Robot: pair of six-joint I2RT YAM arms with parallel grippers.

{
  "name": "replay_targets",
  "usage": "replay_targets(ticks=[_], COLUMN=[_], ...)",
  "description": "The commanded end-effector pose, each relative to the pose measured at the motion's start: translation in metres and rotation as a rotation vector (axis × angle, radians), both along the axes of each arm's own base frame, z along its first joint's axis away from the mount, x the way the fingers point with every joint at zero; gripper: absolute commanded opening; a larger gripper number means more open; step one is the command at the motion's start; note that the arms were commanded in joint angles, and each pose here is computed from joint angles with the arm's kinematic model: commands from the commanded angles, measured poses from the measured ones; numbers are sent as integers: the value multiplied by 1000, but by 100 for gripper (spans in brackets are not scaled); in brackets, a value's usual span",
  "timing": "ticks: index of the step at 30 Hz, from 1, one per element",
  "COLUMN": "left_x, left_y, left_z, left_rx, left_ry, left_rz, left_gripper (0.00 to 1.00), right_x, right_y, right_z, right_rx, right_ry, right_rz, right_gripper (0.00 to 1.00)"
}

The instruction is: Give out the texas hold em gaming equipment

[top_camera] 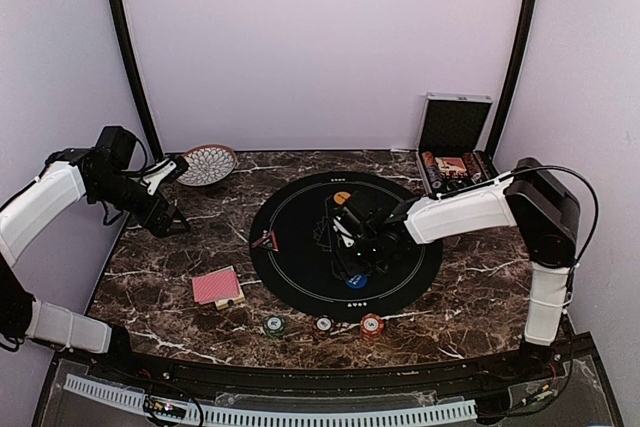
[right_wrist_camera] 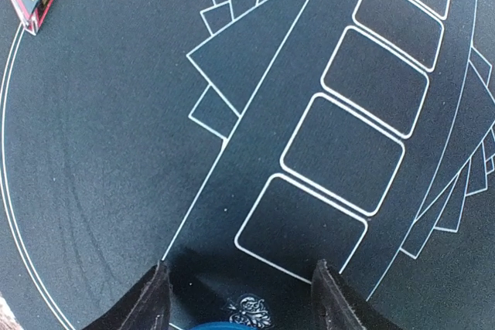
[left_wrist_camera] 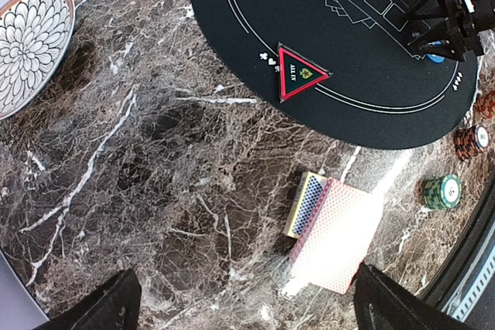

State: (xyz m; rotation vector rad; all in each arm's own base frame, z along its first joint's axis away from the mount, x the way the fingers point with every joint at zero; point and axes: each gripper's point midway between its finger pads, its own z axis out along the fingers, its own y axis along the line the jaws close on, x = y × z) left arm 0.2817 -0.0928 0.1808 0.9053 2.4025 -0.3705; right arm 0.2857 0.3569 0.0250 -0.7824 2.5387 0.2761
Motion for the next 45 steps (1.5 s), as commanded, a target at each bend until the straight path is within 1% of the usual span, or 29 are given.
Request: replay_targets(ticks=[1,5,12,17,22,30,36,39,42,45], left_x=[-8,-6,-6,-7,-7,-5,-5,-4,-4,-4], left_y=[-4,-5,-4,-3,-4,-4,-5,-5,-4,-4], left_z=[9,11,12,13,14,18,18,18,20,19], left_rx=[-14,-19,-15,-12,-14,-18,-22,-20,-19,-18], left_ry=[-11,-13,-16,-20,-24,-30,-29,-31,-34,-30], left_rz=[-19,-19,-17,-17,-16,-17,-17,-16,-17,-18], left_gripper=[99,99,99,99,99,99,99,99,99,99], right_x=[-21,-31,-43,-49,-53,-62,-55,-45,-41,-52], right_y=[-8,-22,-53,-79,-96,-114,-112,-108,-100,-90], right_z=[-4,-5,-10,-12,-5,0,10,31,60,80], right_rx=[-31,-57,-119,-179,-170,-179,-177,-164,-118,-66], right_ry=[25,24,20,8,2,10,-13,-53,-78,-55], right_rz=[24,20,-1,-27,-68,-93,-108,-117,-110,-74], right_gripper=[59,55,54,50,44,43,57,61,68,74])
